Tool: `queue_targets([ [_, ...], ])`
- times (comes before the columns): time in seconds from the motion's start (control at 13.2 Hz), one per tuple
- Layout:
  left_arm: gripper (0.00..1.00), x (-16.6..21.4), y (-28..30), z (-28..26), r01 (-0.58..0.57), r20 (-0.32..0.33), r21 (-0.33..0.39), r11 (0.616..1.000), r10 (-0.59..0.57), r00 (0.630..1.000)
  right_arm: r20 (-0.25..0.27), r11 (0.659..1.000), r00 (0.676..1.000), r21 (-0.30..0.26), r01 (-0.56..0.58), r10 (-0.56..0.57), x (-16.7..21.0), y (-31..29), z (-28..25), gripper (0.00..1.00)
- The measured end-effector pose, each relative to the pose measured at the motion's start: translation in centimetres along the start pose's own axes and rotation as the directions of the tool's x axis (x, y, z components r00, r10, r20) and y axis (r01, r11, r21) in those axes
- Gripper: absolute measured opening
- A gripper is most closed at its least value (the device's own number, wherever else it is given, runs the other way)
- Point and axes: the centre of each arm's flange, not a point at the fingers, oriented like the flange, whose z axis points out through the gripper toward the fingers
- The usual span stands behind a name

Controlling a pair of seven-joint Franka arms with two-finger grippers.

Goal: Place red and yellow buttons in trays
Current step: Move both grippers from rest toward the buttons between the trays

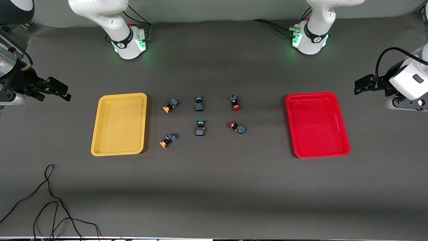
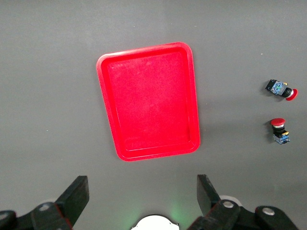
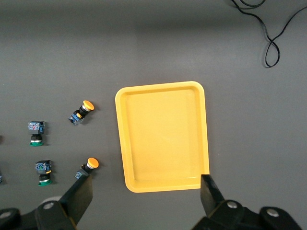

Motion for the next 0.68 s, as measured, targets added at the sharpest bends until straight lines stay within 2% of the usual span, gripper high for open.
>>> queue_targets([
  [0.46,1.0,0.0,0.3,0.0,-0.006,0.001,0.014,1.0,0.006,1.0,0.035,0.999,0.999,-0.005,0.038,-0.038,-0.3,-2.3,0.6,1.0],
  [0.68,1.0,0.0,1.1,0.1,0.001,0.002,0.015,1.0,-0.001,1.0,0.053,1.0,0.998,-0.016,-0.025,0.025,-0.4,-6.1,1.7,1.0],
])
